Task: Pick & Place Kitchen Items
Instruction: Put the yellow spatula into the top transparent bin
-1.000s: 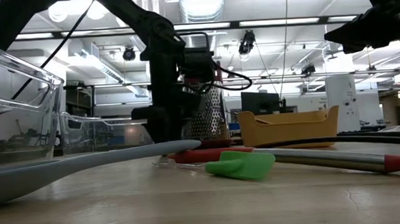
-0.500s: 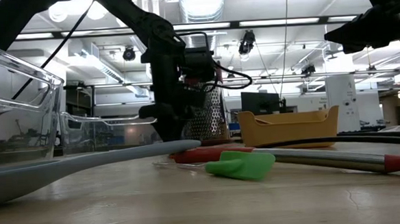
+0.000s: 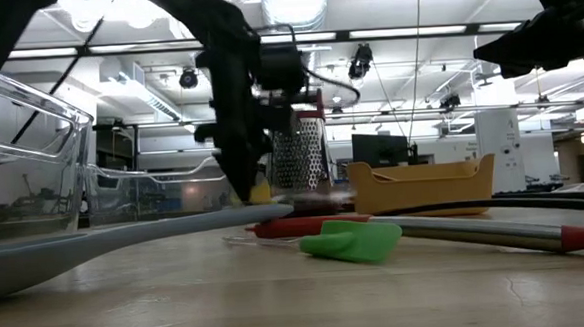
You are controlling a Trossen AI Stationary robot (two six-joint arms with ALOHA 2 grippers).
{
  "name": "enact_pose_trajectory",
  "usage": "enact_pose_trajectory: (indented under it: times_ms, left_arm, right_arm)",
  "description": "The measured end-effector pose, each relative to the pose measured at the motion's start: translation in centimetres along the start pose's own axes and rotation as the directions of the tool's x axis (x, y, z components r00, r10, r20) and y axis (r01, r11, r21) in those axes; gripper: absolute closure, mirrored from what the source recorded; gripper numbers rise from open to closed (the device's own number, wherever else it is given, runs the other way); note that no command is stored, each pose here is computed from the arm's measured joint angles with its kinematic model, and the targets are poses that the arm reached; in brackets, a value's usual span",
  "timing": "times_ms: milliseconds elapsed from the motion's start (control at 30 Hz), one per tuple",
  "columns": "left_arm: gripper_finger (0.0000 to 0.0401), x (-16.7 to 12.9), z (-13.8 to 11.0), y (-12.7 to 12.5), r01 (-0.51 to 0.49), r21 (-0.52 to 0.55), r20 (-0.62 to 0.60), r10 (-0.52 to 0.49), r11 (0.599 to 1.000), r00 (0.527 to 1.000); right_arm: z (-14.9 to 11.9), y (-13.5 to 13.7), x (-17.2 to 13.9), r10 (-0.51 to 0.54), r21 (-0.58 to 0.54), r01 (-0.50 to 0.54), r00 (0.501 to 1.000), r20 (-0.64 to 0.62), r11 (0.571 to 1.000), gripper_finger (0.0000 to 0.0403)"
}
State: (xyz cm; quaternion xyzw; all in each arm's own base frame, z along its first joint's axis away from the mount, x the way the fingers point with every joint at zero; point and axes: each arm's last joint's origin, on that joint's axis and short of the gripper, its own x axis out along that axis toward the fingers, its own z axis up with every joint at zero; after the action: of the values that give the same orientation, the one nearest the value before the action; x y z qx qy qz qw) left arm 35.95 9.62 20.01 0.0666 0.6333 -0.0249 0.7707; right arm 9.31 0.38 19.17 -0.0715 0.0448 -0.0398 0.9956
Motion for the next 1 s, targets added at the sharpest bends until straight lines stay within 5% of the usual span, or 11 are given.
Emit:
enact_pose_trajectory:
  times_ms: [267, 500, 1000]
  left_arm:
    - [0.0363, -5.9, -1.2, -0.4, -0.067, -0.048, 0.114, 0.072, 0.997, 0.991]
    - [0.0369, -10.7, -4.0, -0.5, -0.297, -0.102, 0.079, 0.306, 0.949, 0.949]
    - [0.0364, -9.9, -14.5, -0.2, -0.423, -0.319, -0.113, 0.409, 0.848, 0.906]
  right_arm:
    - [0.0, 0.0, 0.0, 0.000, 0.000, 0.000, 1.000, 0.000, 1.000, 0.0394]
    - [0.0, 0.0, 0.0, 0.000, 0.000, 0.000, 1.000, 0.000, 1.000, 0.0394]
    - [0.0, 0.0, 0.0, 0.000, 0.000, 0.000, 1.000, 0.000, 1.000, 0.0394]
